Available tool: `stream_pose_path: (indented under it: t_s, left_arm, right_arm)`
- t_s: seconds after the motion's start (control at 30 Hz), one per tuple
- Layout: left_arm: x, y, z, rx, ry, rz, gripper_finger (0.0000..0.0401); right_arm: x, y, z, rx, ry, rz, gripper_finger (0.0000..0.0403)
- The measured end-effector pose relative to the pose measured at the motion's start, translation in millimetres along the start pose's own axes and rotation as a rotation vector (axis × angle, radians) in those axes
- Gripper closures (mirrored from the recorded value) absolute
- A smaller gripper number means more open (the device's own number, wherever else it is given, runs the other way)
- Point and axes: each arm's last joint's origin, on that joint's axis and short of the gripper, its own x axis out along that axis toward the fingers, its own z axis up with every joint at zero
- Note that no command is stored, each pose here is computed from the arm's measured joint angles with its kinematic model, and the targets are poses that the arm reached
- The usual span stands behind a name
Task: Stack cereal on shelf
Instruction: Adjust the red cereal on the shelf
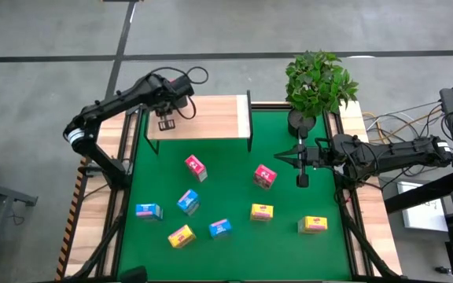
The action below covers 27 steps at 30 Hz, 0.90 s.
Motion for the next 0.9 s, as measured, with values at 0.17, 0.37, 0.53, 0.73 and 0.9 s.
stream_pose_path:
  t_s: [0.17,0.37,0.53,0.73,0.9]
  left_arm:
    - [0,7,1,-0.03,-0.023,0.013,0.04]
    - [3,15,-3,-0.062,-0.007,0.03,0.0401]
    - [6,21,-3,-0.092,-0.014,0.045,0.0401]
    - [6,22,-3,-0.098,-0.014,0.046,0.0401]
    - [6,18,-1,-0.112,-0.066,-0.064,0.0401]
  right_arm:
    - [0,0,0,0.0,0.0,0.0,0.0394]
    - [0,0,0,0.0,0.0,0.0,0.0394]
    - [0,0,0,-0.001,0.0,0.0,0.0394]
    - [0,0,0,-0.001,0.0,0.0,0.0394]
    - [0,0,0,-0.001,0.0,0.0,0.0394]
